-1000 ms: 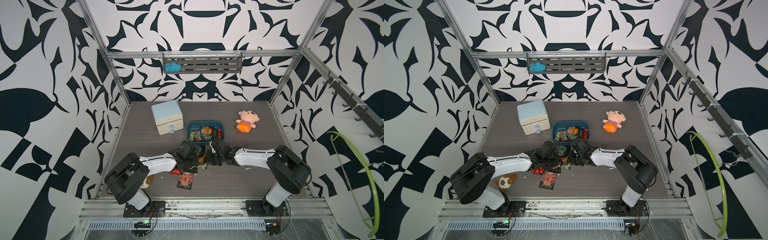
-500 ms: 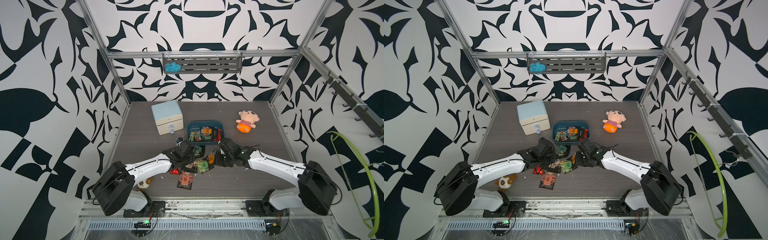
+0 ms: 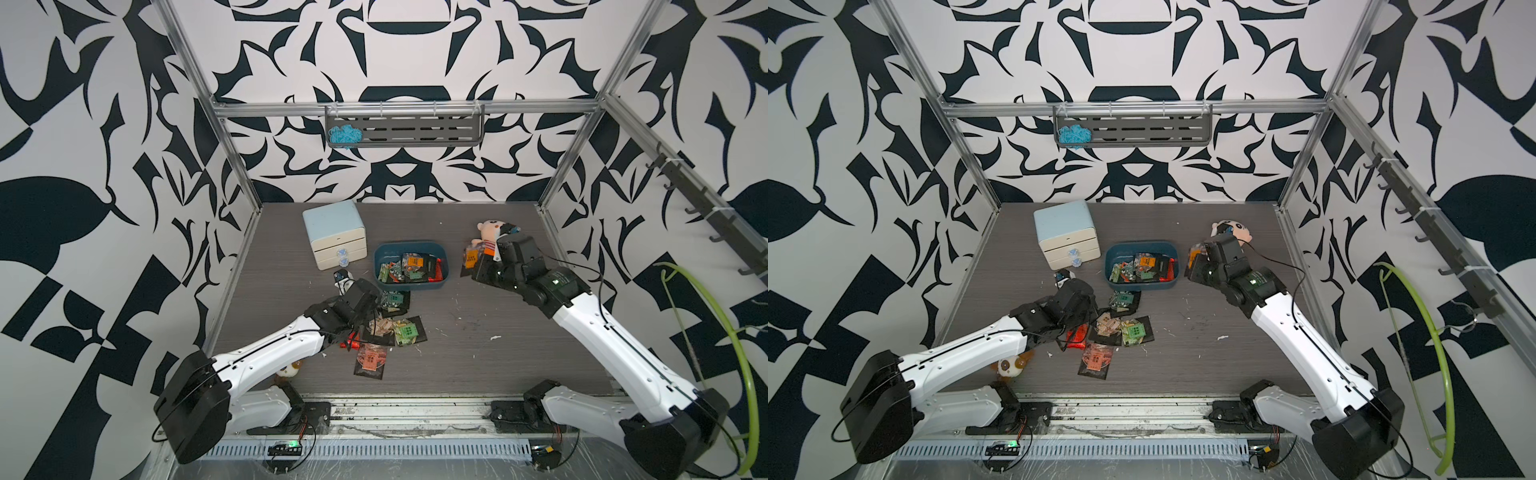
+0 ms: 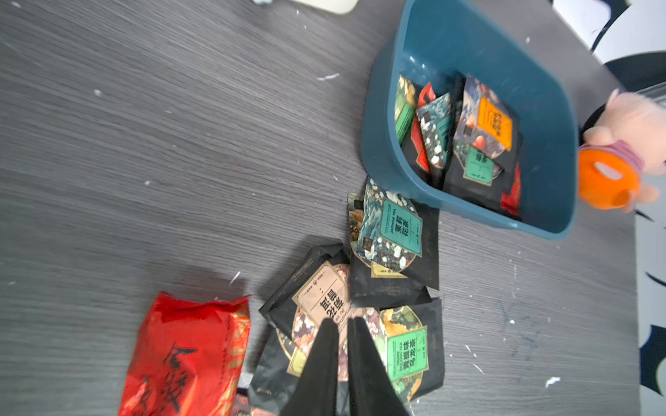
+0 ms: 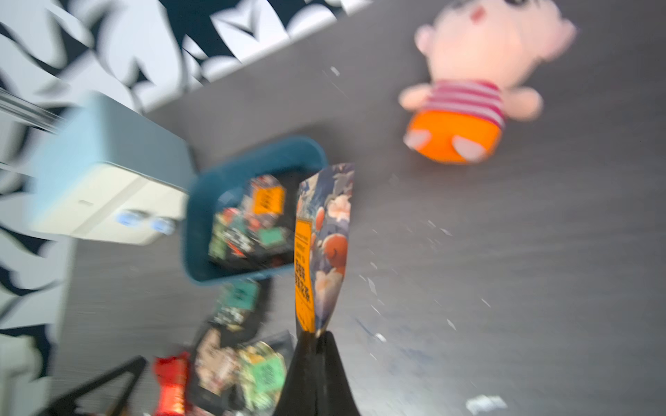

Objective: Put the tea bags into the storage box
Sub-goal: Place the tea bag in the storage box.

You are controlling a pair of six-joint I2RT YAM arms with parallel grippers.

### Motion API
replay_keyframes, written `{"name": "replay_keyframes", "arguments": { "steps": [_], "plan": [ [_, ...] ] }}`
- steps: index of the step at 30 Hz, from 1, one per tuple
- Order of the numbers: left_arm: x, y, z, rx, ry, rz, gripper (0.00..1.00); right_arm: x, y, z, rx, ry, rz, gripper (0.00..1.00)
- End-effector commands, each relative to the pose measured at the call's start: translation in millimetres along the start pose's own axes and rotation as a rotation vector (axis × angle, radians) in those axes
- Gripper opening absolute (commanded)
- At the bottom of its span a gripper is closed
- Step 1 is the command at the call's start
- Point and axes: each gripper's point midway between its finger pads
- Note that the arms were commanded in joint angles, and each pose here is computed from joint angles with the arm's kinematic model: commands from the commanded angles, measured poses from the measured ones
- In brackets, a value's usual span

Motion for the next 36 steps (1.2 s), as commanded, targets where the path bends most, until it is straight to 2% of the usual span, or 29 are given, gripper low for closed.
{"name": "replay_keyframes", "arguments": {
  "steps": [1, 3, 5, 11, 15, 20, 29, 32, 36],
  "plan": [
    [8.1, 0.4, -3.3, -0.016, 0.005, -0.001, 0.12, 58.6, -9.6, 24.4, -0.071, -0.047, 0.252, 0.0],
    [8.0, 2.6, -4.0, -0.017, 0.003, -0.013, 0.12, 63.8, -30.3, 25.6, -0.043, -0.067, 0.233, 0.0],
    [12.2, 4.7, -5.6, -0.019, 0.005, -0.006, 0.1, 60.7, -61.3, 20.0, 0.023, -0.084, 0.155, 0.0],
    [18.6, 10.1, -9.3, -0.027, 0.014, -0.015, 0.11, 49.6, -147.5, -24.3, 0.298, -0.095, 0.01, 0.0],
    [23.0, 11.0, -11.4, -0.029, 0.01, -0.008, 0.12, 42.1, -183.7, -48.9, 0.396, -0.112, -0.025, 0.0],
    [22.5, 8.9, -12.9, -0.021, 0.007, -0.006, 0.14, 31.2, -200.3, -59.0, 0.423, -0.106, -0.072, 0.0],
    [20.2, 2.7, -17.6, 0.011, -0.004, 0.001, 0.14, 19.4, -202.4, -64.3, 0.434, -0.102, -0.119, 0.0],
    [18.8, 3.5, -16.4, 0.007, -0.008, -0.005, 0.14, 18.9, -199.1, -60.9, 0.421, -0.092, -0.126, 0.08],
    [18.5, 11.2, -8.5, -0.023, -0.03, -0.009, 0.16, 17.4, -187.5, -49.1, 0.38, -0.058, -0.157, 0.34]
  ]
}}
Point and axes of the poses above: each gripper's point midway between its finger pads, its own y axis back along the fingers, its own x axis along the line the jaws close on, z = x × y, and after that the axes turned 13 degrees about -y, right-handed
